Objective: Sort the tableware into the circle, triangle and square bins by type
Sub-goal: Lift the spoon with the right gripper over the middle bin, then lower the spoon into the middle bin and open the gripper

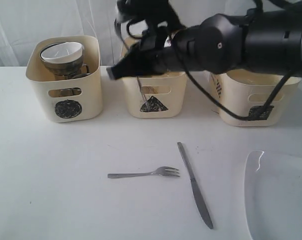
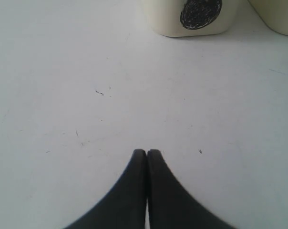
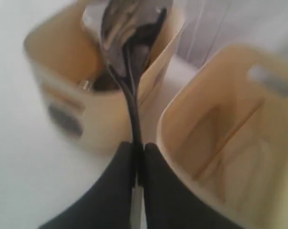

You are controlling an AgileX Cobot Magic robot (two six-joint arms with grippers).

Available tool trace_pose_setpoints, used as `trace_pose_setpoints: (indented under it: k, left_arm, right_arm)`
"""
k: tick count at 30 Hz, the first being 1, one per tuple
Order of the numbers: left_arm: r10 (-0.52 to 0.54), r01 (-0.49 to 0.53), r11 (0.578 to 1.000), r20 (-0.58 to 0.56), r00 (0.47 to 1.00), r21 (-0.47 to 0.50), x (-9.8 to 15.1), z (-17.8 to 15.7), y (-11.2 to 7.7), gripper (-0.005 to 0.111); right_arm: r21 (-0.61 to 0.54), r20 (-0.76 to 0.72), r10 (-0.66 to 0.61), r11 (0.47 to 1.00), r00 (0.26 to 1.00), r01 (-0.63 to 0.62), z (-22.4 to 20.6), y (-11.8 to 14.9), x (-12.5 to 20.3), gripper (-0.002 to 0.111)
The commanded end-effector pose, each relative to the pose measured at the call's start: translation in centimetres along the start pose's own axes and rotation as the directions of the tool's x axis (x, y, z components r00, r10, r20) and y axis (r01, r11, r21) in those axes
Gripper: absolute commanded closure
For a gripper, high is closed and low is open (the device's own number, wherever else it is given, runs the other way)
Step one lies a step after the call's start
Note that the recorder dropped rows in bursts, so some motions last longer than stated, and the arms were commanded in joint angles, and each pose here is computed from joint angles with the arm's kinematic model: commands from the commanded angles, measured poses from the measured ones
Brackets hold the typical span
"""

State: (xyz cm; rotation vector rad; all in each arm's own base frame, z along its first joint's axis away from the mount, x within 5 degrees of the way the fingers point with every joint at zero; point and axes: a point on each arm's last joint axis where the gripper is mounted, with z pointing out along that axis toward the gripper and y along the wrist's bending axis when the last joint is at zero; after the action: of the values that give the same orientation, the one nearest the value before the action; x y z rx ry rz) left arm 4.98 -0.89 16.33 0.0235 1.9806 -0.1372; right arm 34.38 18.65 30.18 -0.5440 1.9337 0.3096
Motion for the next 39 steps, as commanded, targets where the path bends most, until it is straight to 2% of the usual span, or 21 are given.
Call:
trace_pose_setpoints:
  k: [1,4,7,10,20,22,26,30,32,36,39]
  left_arm:
    - [-0.004,0.004,1.000,0.001,1.000,0.008,0.1,0.0,0.0,0.107]
    - [-0.004,0.004,1.000,0.001,1.000,0.008,0.1,0.0,0.0,0.107]
    - [-0.004,0.004,1.000,0.001,1.000,0.008,0.1,0.0,0.0,0.107]
    - [-0.004,0.004,1.000,0.001,1.000,0.008,0.1,0.0,0.0,0.107]
    - [-0.004,0.004,1.000,0.001,1.000,0.008,0.1,0.0,0.0,0.107]
    - [-0.004,0.004,1.000,0.001,1.000,0.008,0.1,0.0,0.0,0.107]
    - [-0.004,0.004,1.000,0.001,1.000,0.008,0.1,0.0,0.0,0.107]
    - [-0.004,0.004,1.000,0.001,1.000,0.008,0.1,0.0,0.0,0.107]
    - [-0.004,0.004,1.000,0.001,1.000,0.008,0.1,0.0,0.0,0.107]
    - [-0.004,0.004,1.000,0.001,1.000,0.008,0.1,0.0,0.0,0.107]
    - [-0.004,0.004,1.000,0.001,1.000,0.008,0.1,0.0,0.0,0.107]
  right_arm:
    - [0.133,0.259,0.013,0.990,0.966,-0.049,-0.8,-3.6,-2.7,0.108]
    - [0.214,0.398,0.009,0.972,0.917,-0.102,-0.7,-5.9,-3.3,0.108]
    - [0.283,0.559,-0.038,0.948,0.828,-0.147,-0.2,-7.4,-3.6,0.108]
    - [0.310,0.607,-0.067,0.937,0.792,-0.158,1.8,-8.0,-3.2,0.108]
    - [0.314,0.510,-0.047,0.940,0.859,-0.135,10.1,-8.8,1.3,0.108]
    - [0.308,0.478,-0.036,0.942,0.878,-0.130,11.4,-8.9,2.1,0.103]
    - [0.293,0.421,-0.013,0.948,0.907,-0.122,13.3,-8.9,3.1,0.086]
    - [0.286,0.398,-0.005,0.951,0.917,-0.119,13.6,-8.9,3.3,0.066]
    - [0.285,0.402,-0.003,0.951,0.916,-0.122,13.4,-8.9,3.0,0.060]
    - [0.262,0.358,0.027,0.957,0.933,-0.128,12.4,-8.7,1.9,0.059]
    - [0.218,0.263,0.062,0.968,0.963,-0.122,10.9,-8.2,0.6,0.059]
